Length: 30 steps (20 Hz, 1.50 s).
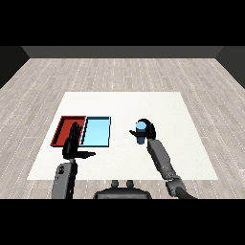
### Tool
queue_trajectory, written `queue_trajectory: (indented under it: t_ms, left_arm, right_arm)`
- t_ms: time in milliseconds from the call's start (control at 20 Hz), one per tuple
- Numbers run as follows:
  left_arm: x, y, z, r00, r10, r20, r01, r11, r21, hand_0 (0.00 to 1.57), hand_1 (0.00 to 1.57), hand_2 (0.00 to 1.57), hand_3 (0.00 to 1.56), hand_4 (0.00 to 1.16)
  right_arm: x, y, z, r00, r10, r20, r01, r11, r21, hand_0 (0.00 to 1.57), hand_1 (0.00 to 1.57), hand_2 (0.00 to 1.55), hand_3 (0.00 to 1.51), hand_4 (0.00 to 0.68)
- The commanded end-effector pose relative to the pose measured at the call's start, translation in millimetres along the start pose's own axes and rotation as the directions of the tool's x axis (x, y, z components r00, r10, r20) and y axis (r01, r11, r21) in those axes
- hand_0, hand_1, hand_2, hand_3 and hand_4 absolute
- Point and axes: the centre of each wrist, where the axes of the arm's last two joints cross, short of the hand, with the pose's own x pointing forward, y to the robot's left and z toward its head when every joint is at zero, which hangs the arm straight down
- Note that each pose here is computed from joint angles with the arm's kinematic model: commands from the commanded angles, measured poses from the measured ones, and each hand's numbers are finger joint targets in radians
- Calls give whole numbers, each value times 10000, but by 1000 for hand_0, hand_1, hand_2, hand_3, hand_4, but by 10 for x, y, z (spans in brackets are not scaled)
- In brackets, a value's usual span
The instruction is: Pick the blue can and put it in the blue box
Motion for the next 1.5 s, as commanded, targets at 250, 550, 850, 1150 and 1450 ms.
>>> queue_trajectory:
  t_ms: [250, 550, 850, 1150, 1450]
  left_arm:
    - [11, -42, 21, 10000, -94, -3, 94, 9986, -529, 0, 0, 0, 0, 0]
    - [-67, -277, -92, 9928, 883, -809, -950, 9920, -826, 0, 0, 0, 0, 0]
    - [-154, -429, -170, 9865, 1112, -1199, -1240, 9867, -1051, 0, 0, 0, 0, 0]
    - [-38, -719, -392, 9643, 2042, -1686, -2320, 9584, -1660, 0, 0, 0, 0, 0]
    - [-187, -905, -375, 9623, 1450, -2300, -1862, 9679, -1690, 0, 0, 0, 0, 0]
  right_arm:
    - [531, 154, -73, 9850, 233, 1711, -416, 9937, 1043, 1449, 1449, 1471, 1444, 629]
    - [788, 651, -132, 9702, 164, 2418, -559, 9860, 1574, 1479, 1479, 1454, 1430, 641]
    - [837, 333, 161, 9721, -70, 2345, -306, 9872, 1563, 1500, 1500, 1467, 1442, 636]
    - [871, 264, 212, 9702, -145, 2419, -304, 9831, 1807, 1478, 1478, 1465, 1440, 630]
    - [986, 361, 154, 9700, -43, 2429, -445, 9798, 1951, 1445, 1445, 1463, 1433, 608]
